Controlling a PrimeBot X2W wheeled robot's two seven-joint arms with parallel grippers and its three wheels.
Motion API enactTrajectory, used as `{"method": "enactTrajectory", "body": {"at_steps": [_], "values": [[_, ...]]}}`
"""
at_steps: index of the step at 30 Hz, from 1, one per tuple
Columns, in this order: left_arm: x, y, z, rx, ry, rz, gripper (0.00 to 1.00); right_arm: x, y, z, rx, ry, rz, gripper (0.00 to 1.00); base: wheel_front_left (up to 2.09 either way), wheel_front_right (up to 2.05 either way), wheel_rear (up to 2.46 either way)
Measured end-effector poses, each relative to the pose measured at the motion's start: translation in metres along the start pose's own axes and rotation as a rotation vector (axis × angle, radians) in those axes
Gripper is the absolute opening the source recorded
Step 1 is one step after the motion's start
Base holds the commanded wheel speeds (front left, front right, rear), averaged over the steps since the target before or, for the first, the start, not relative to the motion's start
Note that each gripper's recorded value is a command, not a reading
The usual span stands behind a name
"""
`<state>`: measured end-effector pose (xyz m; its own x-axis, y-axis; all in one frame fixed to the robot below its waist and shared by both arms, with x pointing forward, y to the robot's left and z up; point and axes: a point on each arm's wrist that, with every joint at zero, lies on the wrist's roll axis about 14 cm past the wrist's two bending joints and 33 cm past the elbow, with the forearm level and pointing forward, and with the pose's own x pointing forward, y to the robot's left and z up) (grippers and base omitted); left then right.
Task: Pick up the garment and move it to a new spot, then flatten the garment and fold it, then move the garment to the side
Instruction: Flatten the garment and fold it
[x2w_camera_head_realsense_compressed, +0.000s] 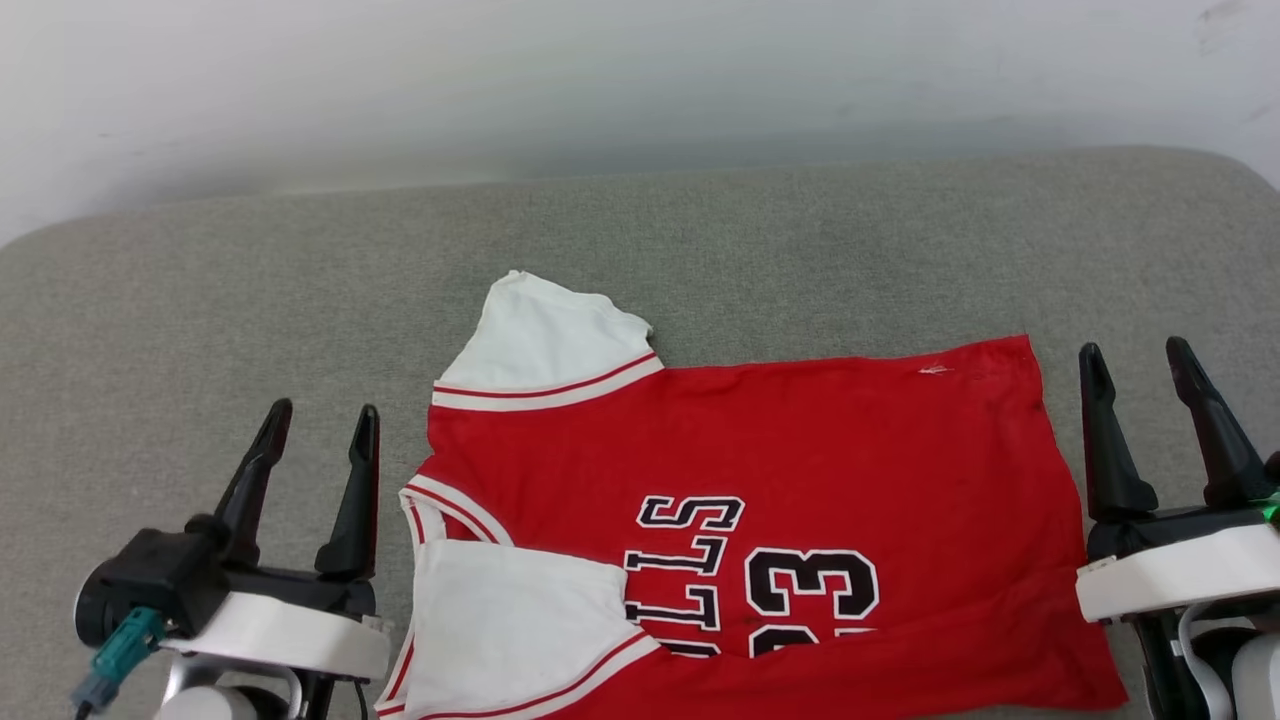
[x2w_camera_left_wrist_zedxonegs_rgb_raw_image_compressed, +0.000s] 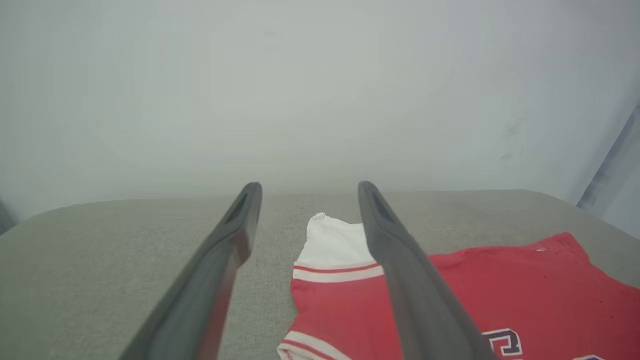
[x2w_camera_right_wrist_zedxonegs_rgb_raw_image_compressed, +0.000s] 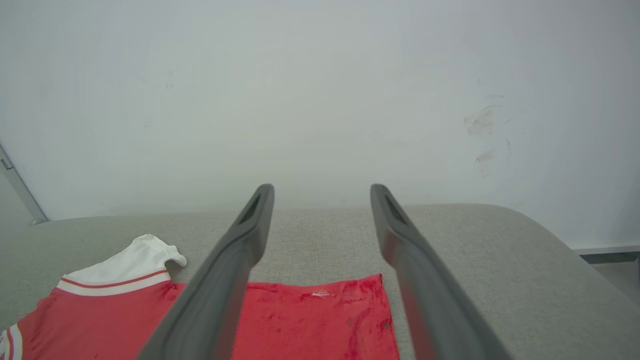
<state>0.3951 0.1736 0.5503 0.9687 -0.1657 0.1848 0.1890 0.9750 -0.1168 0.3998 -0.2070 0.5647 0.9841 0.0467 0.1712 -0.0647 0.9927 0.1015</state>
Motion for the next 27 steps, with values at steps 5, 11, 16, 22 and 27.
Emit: {"method": "enactTrajectory", "body": {"at_steps": [5, 11, 16, 22, 27], "values": [[0.024, -0.007, -0.008, 0.005, 0.023, -0.083, 1.00, 0.004, -0.004, -0.004, -0.017, -0.004, -0.010, 1.00, 0.00, 0.00, 0.00], [0.082, -0.009, -0.024, 0.083, 0.170, -0.215, 1.00, 0.014, -0.014, -0.013, -0.018, 0.000, -0.043, 1.00, 0.00, 0.00, 0.00], [0.126, -0.013, -0.058, 0.097, 0.414, -0.300, 1.00, 0.012, -0.026, -0.029, -0.016, 0.031, -0.085, 1.00, 0.00, 0.00, 0.00], [0.149, -0.005, -0.114, 0.121, 0.799, -0.327, 1.00, 0.005, -0.046, -0.045, -0.027, 0.068, -0.154, 1.00, 0.00, 0.00, 0.00], [0.164, 0.000, -0.141, 0.125, 0.991, -0.312, 1.00, -0.001, -0.057, -0.060, -0.030, 0.104, -0.195, 1.00, 0.00, 0.00, 0.00]]}}
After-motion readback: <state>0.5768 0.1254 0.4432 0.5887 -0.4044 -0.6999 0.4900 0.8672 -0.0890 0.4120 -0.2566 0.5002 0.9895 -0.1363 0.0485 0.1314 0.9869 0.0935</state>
